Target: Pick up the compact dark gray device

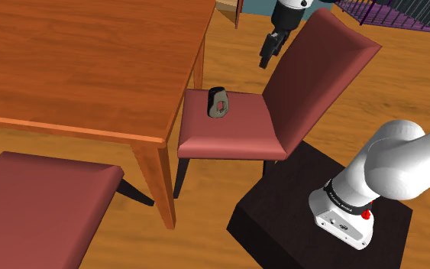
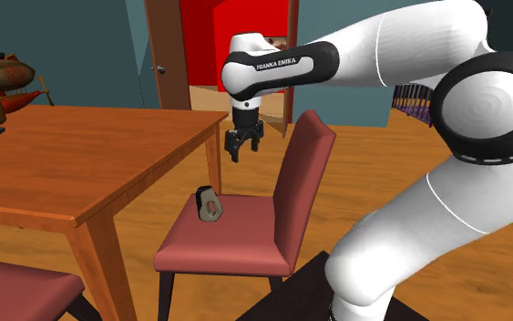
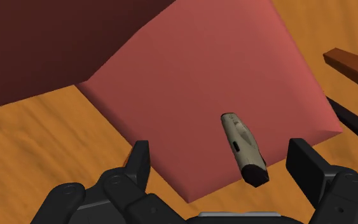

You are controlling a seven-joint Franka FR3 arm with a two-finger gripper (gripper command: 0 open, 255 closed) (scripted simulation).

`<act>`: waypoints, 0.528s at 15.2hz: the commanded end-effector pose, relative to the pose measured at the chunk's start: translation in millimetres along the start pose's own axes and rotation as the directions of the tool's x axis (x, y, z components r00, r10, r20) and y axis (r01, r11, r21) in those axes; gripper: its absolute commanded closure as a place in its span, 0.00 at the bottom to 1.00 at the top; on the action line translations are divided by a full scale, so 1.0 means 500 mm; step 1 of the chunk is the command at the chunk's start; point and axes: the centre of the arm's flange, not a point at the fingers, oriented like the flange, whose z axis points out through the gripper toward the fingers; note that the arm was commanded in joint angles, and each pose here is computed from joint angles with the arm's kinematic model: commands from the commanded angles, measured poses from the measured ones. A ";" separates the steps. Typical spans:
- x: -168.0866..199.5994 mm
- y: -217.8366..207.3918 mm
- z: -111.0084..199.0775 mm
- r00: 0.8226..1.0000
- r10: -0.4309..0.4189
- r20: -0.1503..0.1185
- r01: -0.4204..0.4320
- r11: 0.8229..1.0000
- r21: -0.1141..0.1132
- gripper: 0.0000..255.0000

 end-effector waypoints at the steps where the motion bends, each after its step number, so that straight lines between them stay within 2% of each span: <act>1: 0.041 -0.011 0.038 0.999 -0.045 0.008 0.045 0.999 0.002 0.00; 8: 0.162 -0.073 0.171 0.979 -0.198 0.040 0.197 0.980 0.014 0.00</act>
